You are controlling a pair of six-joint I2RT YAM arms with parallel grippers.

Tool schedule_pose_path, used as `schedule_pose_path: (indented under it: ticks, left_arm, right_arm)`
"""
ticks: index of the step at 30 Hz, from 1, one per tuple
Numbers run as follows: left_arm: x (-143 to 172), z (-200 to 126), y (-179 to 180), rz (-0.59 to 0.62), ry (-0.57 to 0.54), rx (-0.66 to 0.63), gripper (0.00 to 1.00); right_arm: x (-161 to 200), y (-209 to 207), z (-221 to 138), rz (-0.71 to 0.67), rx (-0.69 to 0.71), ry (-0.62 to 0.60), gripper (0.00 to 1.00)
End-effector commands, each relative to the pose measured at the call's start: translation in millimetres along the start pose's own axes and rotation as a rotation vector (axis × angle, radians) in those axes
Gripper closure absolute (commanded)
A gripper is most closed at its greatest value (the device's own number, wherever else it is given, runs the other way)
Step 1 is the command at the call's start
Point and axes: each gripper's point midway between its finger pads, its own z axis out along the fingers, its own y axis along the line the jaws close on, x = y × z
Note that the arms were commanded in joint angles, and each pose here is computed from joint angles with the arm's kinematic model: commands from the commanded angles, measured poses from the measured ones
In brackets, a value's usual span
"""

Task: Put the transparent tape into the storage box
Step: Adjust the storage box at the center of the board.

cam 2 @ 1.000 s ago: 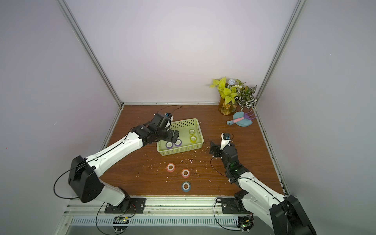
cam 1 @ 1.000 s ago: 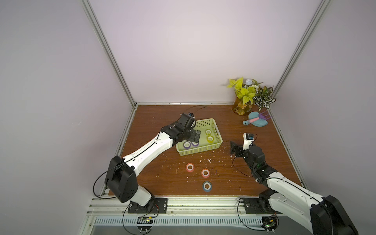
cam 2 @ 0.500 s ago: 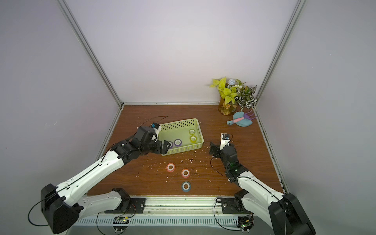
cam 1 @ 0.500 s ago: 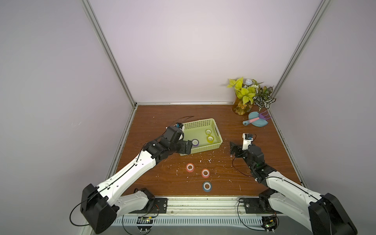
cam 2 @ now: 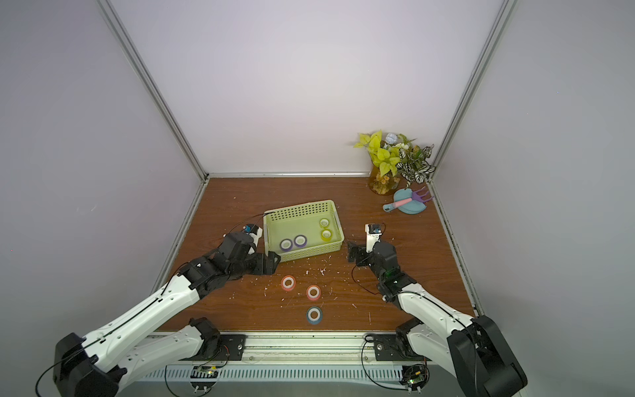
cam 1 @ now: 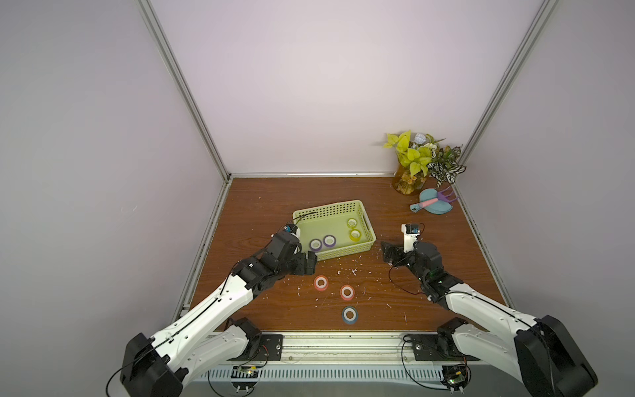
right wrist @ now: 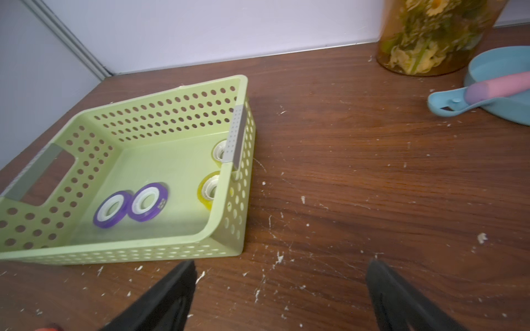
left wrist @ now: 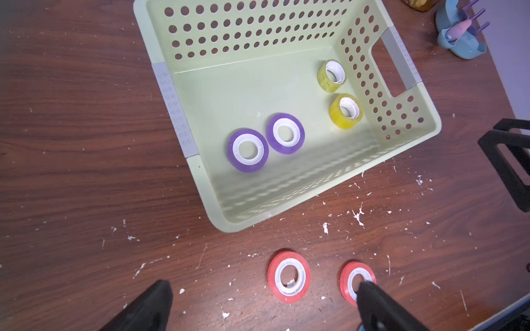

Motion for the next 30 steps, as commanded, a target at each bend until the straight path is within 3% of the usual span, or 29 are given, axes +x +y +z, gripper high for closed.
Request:
schedule_pose_path:
  ticks: [1, 11, 30]
  left_arm:
    - [-0.5, 7.1, -8.4, -0.05, -0.028, 0.07, 0.0]
    - [24.5, 24.0, -36.1, -0.069, 0.029, 0.283, 0.0]
    - [-3.2, 61.3, -38.2, 0.002, -0.007, 0.246, 0.0]
  right_arm:
    - [-3.7, 18.2, 2.2, 0.021, -0.088, 0.034, 0.01]
    - [16.9, 31.5, -0.4, 0.063, -0.167, 0.137, 0.01]
    - [37.7, 58.8, -11.3, 0.034, -0.237, 0.318, 0.01]
